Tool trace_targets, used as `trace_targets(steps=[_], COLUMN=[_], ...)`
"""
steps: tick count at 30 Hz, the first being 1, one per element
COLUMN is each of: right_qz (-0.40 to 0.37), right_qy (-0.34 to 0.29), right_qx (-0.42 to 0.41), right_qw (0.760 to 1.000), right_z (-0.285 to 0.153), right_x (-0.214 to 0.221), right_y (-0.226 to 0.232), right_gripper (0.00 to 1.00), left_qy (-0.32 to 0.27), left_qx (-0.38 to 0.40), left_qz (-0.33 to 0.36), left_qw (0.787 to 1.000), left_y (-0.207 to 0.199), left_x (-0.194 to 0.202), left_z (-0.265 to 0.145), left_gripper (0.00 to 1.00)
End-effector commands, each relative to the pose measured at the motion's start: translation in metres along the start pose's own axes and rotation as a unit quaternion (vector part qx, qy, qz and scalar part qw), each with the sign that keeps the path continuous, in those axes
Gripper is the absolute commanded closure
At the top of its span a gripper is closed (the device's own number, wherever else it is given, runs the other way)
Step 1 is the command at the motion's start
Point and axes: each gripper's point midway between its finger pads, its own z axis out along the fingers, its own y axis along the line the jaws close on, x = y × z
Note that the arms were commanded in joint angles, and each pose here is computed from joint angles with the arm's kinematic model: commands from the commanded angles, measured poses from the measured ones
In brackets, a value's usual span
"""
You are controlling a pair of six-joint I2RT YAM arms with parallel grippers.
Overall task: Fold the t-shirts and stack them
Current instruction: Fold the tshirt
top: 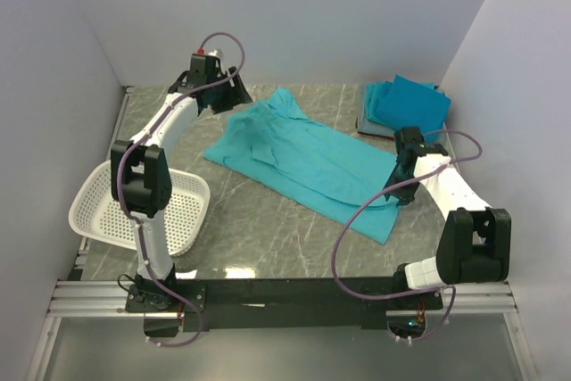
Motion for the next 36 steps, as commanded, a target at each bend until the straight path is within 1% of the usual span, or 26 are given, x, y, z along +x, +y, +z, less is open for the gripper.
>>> trace_targets(steps=[1, 2, 5, 6, 7, 8, 9, 10, 11, 13, 15, 23, 26, 29, 32, 36], right_qz=[0.005, 0.006, 0.01, 0.012, 0.015, 0.016, 0.018, 0.02, 0.019, 0.023, 0.024, 0.018, 0.015, 0.013, 0.004, -0.002], right_qy=[-0.034, -0.039, -0.043, -0.042, -0.043, -0.038, -0.035, -0.035, -0.025, -0.021, -0.004, 0.03, 0.038, 0.046, 0.071, 0.081], right_qx=[-0.015, -0.018, -0.018, -0.017, -0.021, -0.02, -0.022, -0.03, -0.027, -0.037, -0.035, -0.02, -0.021, -0.019, -0.015, -0.016], right_qw=[0.999, 0.999, 0.999, 0.999, 0.999, 0.999, 0.999, 0.999, 0.999, 0.999, 0.999, 0.999, 0.999, 0.999, 0.997, 0.997], right_z=[-0.016, -0.021, -0.028, -0.03, -0.034, -0.032, -0.032, -0.034, -0.03, -0.029, -0.022, -0.008, -0.007, -0.004, 0.001, 0.003], right_x=[-0.03, -0.035, -0.034, -0.031, -0.028, -0.021, -0.016, -0.011, -0.001, 0.008, 0.023, 0.049, 0.053, 0.057, 0.064, 0.068], right_y=[0.011, 0.013, 0.01, 0.008, 0.006, 0.003, 0.001, 0.001, -0.004, -0.005, -0.009, -0.021, -0.021, -0.022, -0.021, -0.019], right_gripper=[0.58, 0.56, 0.5, 0.49, 0.48, 0.48, 0.48, 0.47, 0.47, 0.47, 0.47, 0.47, 0.46, 0.46, 0.46, 0.45], left_qy=[-0.052, -0.049, -0.048, -0.043, -0.028, -0.028, -0.026, -0.01, -0.019, -0.008, 0.001, 0.077, 0.094, 0.113, 0.134, 0.151], left_qx=[0.019, 0.014, -0.007, -0.017, -0.034, -0.044, -0.06, -0.078, -0.096, -0.12, -0.143, -0.187, -0.186, -0.187, -0.198, -0.205], left_qz=[-0.018, -0.023, -0.031, -0.035, -0.041, -0.042, -0.049, -0.055, -0.053, -0.051, -0.042, -0.032, -0.028, -0.026, -0.023, -0.015], left_qw=[0.998, 0.998, 0.998, 0.998, 0.998, 0.998, 0.997, 0.995, 0.994, 0.991, 0.989, 0.979, 0.978, 0.976, 0.971, 0.967], left_y=[-0.015, -0.011, 0.006, 0.015, 0.029, 0.037, 0.054, 0.069, 0.082, 0.1, 0.113, 0.139, 0.143, 0.146, 0.153, 0.155], left_x=[-0.045, -0.046, -0.046, -0.042, -0.03, -0.028, -0.027, -0.014, -0.017, -0.007, -0.002, 0.033, 0.046, 0.059, 0.071, 0.082], left_z=[-0.012, -0.012, -0.018, -0.02, -0.019, -0.025, -0.028, -0.029, -0.037, -0.041, -0.043, -0.034, -0.034, -0.032, -0.028, -0.024], left_gripper=[0.25, 0.18, 0.14, 0.14, 0.14, 0.15, 0.15, 0.16, 0.17, 0.18, 0.2, 0.27, 0.29, 0.3, 0.31, 0.31])
